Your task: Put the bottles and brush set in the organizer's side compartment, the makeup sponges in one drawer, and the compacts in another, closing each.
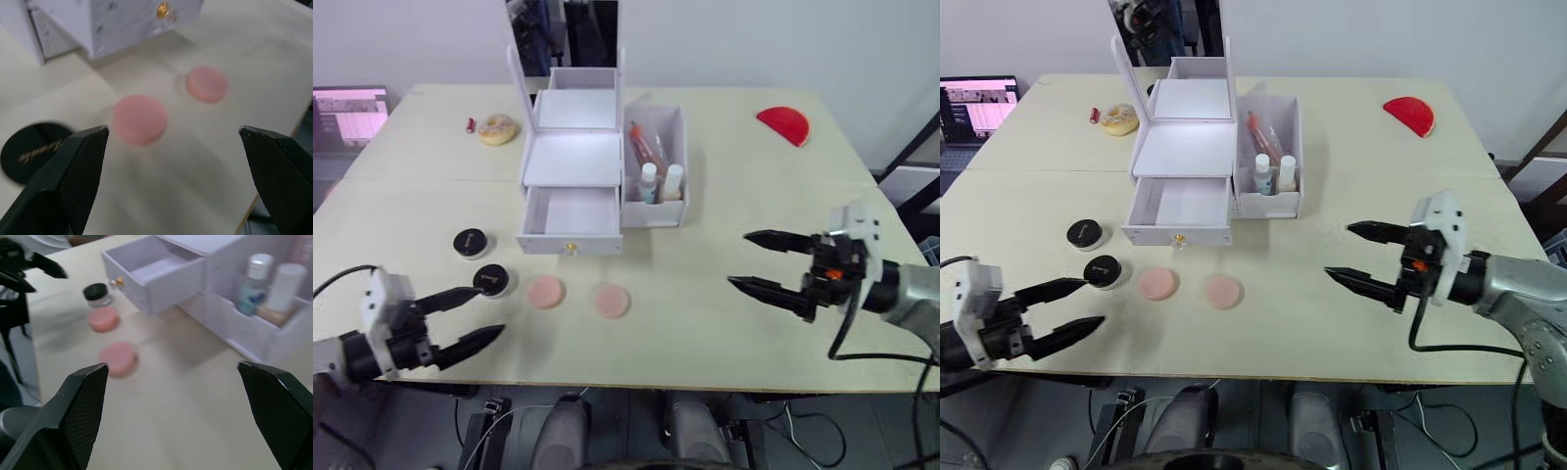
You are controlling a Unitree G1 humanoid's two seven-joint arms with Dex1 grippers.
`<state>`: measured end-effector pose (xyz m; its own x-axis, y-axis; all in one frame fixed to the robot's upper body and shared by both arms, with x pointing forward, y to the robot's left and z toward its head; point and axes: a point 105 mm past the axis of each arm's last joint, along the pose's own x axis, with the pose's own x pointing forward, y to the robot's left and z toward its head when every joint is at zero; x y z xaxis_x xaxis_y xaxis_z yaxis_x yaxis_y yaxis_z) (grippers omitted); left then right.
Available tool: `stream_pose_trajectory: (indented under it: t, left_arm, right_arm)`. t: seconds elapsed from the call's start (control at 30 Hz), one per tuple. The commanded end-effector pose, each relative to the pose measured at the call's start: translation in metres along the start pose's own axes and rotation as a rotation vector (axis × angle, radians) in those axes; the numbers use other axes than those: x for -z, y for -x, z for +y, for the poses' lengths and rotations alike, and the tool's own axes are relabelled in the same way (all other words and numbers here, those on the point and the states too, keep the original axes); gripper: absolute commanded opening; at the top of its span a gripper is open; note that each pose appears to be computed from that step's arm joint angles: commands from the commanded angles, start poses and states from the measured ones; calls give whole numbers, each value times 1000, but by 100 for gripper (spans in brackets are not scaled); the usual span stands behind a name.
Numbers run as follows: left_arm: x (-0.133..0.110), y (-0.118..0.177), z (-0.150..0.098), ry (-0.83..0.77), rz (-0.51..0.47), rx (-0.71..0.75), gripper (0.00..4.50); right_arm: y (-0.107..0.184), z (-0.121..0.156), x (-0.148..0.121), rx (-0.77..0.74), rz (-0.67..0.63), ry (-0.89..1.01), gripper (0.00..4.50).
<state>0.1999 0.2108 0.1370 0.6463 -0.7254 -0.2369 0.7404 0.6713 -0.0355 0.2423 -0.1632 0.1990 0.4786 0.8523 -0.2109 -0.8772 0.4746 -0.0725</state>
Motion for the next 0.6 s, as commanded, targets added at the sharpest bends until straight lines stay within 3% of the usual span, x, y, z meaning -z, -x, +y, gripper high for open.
stream_pose_trajectory:
  t: [0.03,0.3,0.6]
  left_arm:
    - [-2,-36,-30,-25,-27,-5,449]
    - [3,-100,-51,-12,-73,-178,449]
    - [17,-122,-57,-56,4,-145,449]
  right_arm:
    - [-11,10,-11,-44,-3,50,450]
    - [-25,20,-12,-132,93,128,450]
    - [-38,25,-21,-197,115,185,450]
